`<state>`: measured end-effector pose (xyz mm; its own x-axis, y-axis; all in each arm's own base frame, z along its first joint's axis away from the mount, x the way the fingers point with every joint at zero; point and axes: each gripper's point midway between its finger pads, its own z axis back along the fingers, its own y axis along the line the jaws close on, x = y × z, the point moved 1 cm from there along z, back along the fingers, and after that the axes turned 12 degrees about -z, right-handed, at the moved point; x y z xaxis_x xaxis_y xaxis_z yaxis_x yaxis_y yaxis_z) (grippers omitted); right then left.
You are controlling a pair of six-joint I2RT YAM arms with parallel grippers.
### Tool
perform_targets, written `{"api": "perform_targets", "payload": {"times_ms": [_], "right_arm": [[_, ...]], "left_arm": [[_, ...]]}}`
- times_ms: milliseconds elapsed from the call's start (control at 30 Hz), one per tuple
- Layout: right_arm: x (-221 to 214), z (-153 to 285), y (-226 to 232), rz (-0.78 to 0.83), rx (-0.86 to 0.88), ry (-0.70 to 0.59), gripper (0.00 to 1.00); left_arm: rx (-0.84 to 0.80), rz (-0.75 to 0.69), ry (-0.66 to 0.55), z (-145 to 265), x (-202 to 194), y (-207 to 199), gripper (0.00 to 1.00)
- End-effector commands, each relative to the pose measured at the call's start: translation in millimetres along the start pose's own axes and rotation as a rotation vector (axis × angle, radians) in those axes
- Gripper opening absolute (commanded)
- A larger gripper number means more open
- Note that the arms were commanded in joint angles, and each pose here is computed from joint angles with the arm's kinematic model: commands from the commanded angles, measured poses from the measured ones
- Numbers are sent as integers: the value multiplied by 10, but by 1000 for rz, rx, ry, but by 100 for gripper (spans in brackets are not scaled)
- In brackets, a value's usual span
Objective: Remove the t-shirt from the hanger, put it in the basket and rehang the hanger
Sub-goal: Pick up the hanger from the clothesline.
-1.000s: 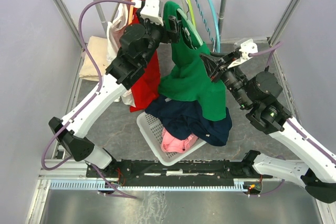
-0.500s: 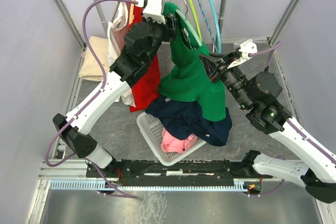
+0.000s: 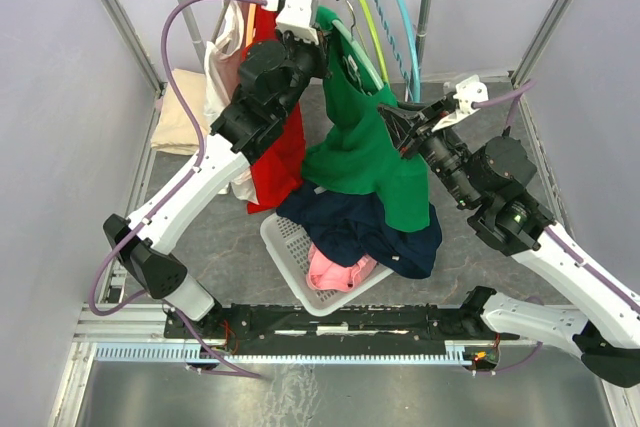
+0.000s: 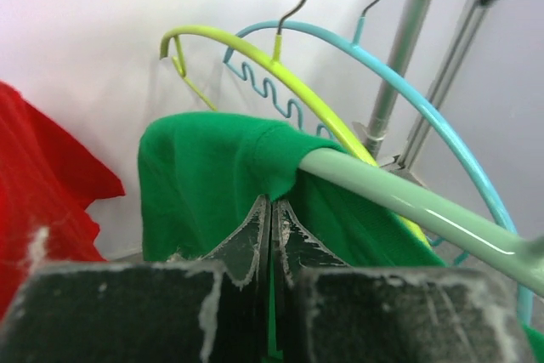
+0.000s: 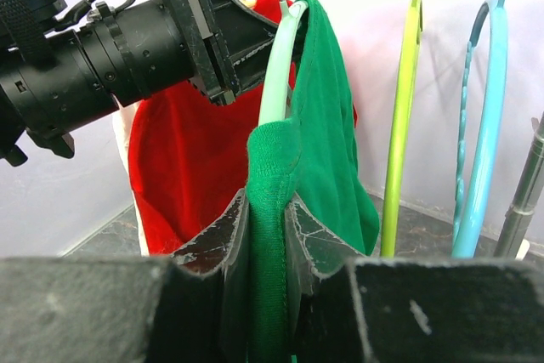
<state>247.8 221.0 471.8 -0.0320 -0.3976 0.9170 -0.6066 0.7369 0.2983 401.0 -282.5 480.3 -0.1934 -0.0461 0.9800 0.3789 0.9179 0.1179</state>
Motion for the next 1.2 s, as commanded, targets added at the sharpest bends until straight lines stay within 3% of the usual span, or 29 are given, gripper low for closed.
{"api": "perform_targets", "payload": {"times_ms": [0, 267, 500, 600, 633, 733, 833, 1033, 1167], "right_arm": [[369, 6, 70, -22, 23, -131, 2], [272, -65, -52, -7, -44, -129, 2], [249, -104, -112, -9, -80, -139, 2], [251, -95, -121, -11, -84, -143, 2], [251, -88, -122, -12, -83, -143, 2], [265, -72, -118, -16, -81, -147, 2], [265, -66, -120, -15, -81, -147, 2], [263, -67, -98, -11, -66, -144, 2], [242, -68, -64, -13, -46, -137, 2]], "left_arm": [[-127, 24, -165, 104, 518, -128, 3], [-469, 14, -275, 495, 834, -584, 3], [-624, 9, -299, 850, 863, -737, 3], [-610, 23, -274, 871, 818, -710, 3], [-583, 28, -261, 848, 806, -672, 5], [-462, 32, -217, 743, 747, -501, 31], [-358, 32, -197, 694, 718, -335, 51], [-283, 26, -299, 728, 848, -198, 62], [-287, -4, -353, 674, 923, -220, 64]]}}
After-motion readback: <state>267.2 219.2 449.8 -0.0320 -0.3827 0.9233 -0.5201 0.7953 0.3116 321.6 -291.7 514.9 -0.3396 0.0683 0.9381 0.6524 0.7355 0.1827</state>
